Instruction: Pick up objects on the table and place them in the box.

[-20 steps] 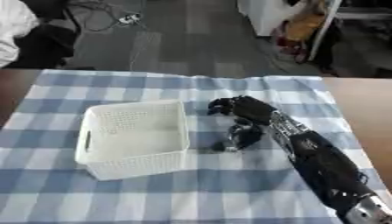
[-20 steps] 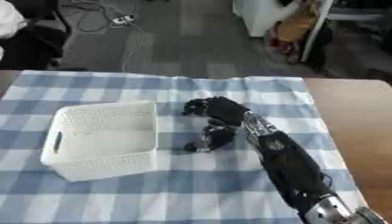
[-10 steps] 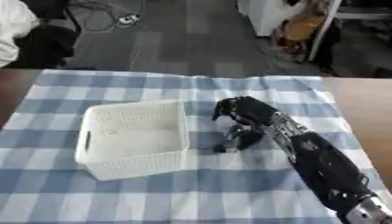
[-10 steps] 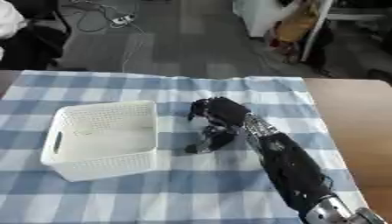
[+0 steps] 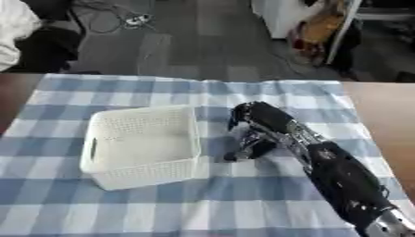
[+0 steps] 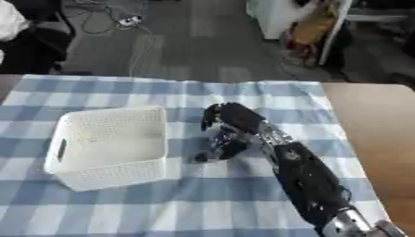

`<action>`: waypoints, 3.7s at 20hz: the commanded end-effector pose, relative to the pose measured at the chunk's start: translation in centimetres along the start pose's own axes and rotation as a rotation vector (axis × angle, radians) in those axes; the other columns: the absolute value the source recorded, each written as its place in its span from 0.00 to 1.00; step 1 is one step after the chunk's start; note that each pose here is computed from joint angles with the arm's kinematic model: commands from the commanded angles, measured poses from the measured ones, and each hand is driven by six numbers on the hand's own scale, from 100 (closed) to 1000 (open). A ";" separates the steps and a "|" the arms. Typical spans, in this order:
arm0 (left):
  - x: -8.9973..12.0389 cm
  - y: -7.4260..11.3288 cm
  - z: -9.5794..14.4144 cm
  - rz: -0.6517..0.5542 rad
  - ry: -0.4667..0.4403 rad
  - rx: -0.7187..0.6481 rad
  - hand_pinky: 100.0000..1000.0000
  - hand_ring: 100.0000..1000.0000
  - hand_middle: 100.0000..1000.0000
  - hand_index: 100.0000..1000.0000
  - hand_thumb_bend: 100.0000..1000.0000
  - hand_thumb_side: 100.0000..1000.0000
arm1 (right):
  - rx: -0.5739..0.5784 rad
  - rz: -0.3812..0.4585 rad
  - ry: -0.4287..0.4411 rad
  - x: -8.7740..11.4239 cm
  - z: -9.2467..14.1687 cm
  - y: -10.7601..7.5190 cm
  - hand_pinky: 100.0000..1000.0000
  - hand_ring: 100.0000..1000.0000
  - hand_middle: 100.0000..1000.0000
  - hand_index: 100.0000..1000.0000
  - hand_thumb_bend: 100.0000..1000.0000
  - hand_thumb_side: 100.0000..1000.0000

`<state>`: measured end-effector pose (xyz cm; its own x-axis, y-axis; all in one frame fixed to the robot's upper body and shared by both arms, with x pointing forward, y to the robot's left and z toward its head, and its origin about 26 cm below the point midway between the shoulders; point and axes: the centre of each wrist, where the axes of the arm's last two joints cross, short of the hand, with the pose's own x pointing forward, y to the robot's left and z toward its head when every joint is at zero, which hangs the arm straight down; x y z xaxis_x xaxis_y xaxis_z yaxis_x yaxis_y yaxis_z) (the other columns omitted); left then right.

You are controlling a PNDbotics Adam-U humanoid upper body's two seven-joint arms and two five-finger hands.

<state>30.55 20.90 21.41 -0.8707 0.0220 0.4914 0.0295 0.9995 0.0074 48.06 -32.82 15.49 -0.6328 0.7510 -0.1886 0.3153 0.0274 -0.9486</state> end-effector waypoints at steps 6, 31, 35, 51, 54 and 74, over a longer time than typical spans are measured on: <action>0.4 -0.2 -0.5 0.011 -0.024 -0.008 0.74 0.57 0.94 0.71 0.00 0.87 | 0.012 0.015 0.006 0.6 0.1 1.2 0.00 0.10 0.39 0.45 0.57 0.76; 0.4 0.0 -0.3 0.002 -0.017 -0.012 0.74 0.57 0.94 0.71 0.00 0.87 | -0.025 -0.358 0.000 0.5 2.3 2.9 0.00 0.00 0.00 0.02 0.29 0.40; 0.3 0.1 -0.1 -0.003 -0.012 -0.015 0.74 0.57 0.94 0.71 0.00 0.87 | -0.050 -0.389 -0.025 0.2 1.6 0.6 0.00 0.00 0.00 0.02 0.29 0.39; 0.3 0.3 0.0 -0.014 -0.003 -0.025 0.74 0.57 0.94 0.71 0.00 0.87 | -0.137 -0.479 -0.132 -0.2 -0.9 -7.9 0.00 0.00 0.00 0.02 0.30 0.38; 0.3 0.2 0.0 -0.012 -0.002 -0.028 0.74 0.57 0.94 0.72 0.00 0.87 | -0.139 -0.507 -0.166 0.5 -1.7 -8.6 0.00 0.00 0.00 0.02 0.31 0.38; 0.6 -0.8 -0.9 0.039 -0.037 -0.040 0.74 0.57 0.94 0.72 0.01 0.86 | -0.126 -0.531 -0.385 4.8 -7.9 -11.1 0.00 0.00 0.00 0.02 0.29 0.39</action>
<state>30.65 20.32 21.81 -0.8734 0.0474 0.4848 0.0679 0.9974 0.0247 47.22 -24.52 25.37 -0.9113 0.3386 0.2341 -0.0747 0.4232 -0.9030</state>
